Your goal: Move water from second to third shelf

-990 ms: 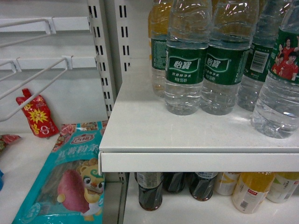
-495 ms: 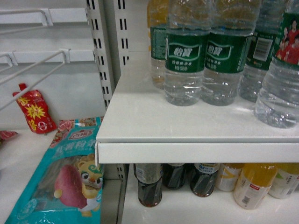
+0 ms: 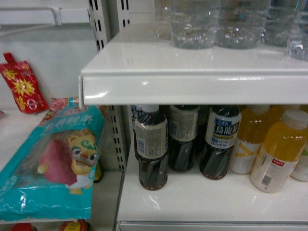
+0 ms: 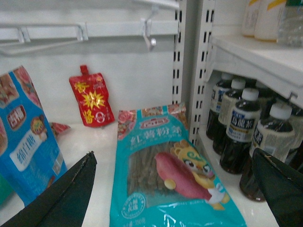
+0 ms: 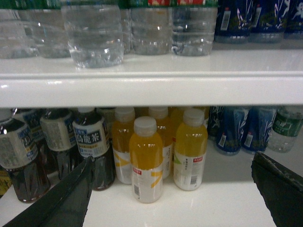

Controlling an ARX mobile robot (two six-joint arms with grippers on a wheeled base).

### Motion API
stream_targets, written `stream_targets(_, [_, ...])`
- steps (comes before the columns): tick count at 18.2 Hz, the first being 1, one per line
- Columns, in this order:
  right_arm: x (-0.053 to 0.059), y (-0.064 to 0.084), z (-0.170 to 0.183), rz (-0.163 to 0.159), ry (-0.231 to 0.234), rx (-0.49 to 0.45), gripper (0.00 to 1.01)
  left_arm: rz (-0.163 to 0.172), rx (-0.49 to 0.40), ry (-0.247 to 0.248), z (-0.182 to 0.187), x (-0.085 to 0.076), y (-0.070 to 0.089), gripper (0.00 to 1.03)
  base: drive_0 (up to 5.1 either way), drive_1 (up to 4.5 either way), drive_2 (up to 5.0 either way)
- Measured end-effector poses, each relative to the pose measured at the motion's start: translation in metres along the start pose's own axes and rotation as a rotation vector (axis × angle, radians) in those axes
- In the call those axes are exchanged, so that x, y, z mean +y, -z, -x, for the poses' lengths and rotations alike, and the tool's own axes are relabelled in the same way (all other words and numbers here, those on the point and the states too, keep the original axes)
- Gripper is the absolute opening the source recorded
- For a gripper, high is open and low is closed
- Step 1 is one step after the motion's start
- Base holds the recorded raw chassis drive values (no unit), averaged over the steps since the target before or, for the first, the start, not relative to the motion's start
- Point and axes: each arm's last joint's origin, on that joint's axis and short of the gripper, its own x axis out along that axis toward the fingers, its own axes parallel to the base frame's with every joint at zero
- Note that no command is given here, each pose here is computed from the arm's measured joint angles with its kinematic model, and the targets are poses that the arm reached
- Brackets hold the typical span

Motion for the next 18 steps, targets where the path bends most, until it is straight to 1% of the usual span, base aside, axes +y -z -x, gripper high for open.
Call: stream_targets(18, [0.0000,0.0002,0.0000,0.002,0.000,0.002,0.98,0.000,0.002,0.000,0.0000,0.0000,0.0002,0.98,0.0,0.00,0.0])
